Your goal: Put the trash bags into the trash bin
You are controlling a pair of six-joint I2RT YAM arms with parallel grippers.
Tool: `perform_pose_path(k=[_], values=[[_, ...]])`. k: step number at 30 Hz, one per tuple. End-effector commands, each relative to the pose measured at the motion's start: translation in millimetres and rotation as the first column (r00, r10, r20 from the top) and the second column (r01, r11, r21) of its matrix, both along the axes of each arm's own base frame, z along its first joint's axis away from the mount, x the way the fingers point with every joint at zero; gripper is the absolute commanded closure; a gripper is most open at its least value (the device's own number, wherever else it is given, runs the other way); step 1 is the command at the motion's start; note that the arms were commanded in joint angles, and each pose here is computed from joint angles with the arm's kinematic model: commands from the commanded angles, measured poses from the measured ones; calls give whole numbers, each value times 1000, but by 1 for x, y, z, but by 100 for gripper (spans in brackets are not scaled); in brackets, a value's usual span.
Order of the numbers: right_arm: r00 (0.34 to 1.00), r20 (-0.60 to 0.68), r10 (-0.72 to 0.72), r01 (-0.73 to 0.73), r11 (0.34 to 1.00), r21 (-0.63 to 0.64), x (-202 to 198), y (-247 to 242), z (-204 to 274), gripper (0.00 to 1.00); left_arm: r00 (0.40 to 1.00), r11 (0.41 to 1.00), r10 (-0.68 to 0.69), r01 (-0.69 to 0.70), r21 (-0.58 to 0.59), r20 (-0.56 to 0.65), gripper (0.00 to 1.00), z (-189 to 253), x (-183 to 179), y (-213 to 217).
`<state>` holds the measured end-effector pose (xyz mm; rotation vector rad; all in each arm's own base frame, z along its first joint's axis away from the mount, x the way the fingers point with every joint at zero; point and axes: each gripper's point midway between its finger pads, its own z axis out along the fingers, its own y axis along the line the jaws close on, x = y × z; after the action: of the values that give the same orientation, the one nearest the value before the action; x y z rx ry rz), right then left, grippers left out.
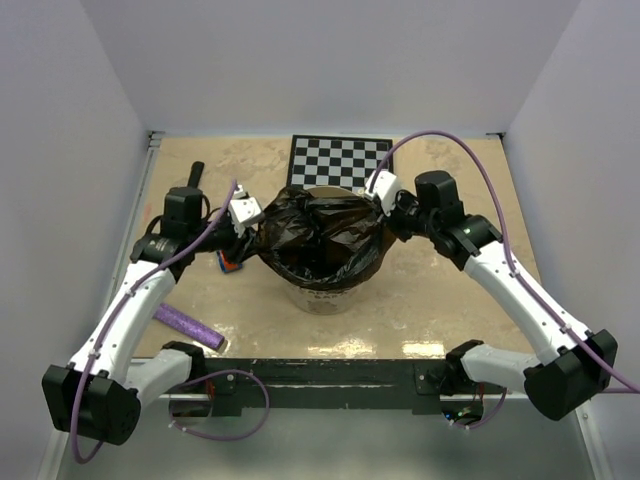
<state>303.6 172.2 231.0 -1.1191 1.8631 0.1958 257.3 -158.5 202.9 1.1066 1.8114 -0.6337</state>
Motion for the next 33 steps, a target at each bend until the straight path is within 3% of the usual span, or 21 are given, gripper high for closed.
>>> perform_pose_path(k=[1, 8, 11, 13, 16, 19, 23, 27, 31, 33], values=[[999, -40, 26, -25, 999, 31, 2, 7, -20, 100, 997, 996, -21, 15, 84, 69, 52, 15, -12, 19], [986, -161, 52, -53, 999, 0, 3, 4, -60, 100, 999, 999, -9, 8, 33, 32, 51, 37, -2, 26], [980, -173, 93, -93, 996, 9, 1, 10, -64, 100, 999, 1000, -1, 0, 15, 38, 56, 36, 11, 24], [978, -181, 104, -102, 995, 20, 2, 14, -67, 93, 999, 999, 33, -33, -21, 40, 59, 31, 22, 21], [973, -206, 106, -108, 994, 0, 3, 10, -68, 69, 998, 999, 26, -24, -35, 54, 58, 40, 32, 18], [972, -194, 134, -147, 987, -56, -3, -9, -51, 54, 998, 1000, -24, 24, 9, 64, 53, 61, 35, 23], [989, -67, 129, -136, 984, -116, 2, -36, -8, 40, 996, 989, -77, 71, 128, 38, 49, 69, 28, 42], [986, 11, 167, -165, 978, -125, 8, -36, 25, 40, 994, 991, -59, 48, 124, 87, 50, 91, 40, 50], [974, 63, 217, -215, 976, -37, 19, -15, 51, 39, 984, 996, -61, 71, -52, 165, 43, 122, 70, 23], [968, 59, 245, -245, 969, -2, 24, -5, 49, 39, 980, 992, -76, 93, -86, 182, 41, 128, 85, -1]])
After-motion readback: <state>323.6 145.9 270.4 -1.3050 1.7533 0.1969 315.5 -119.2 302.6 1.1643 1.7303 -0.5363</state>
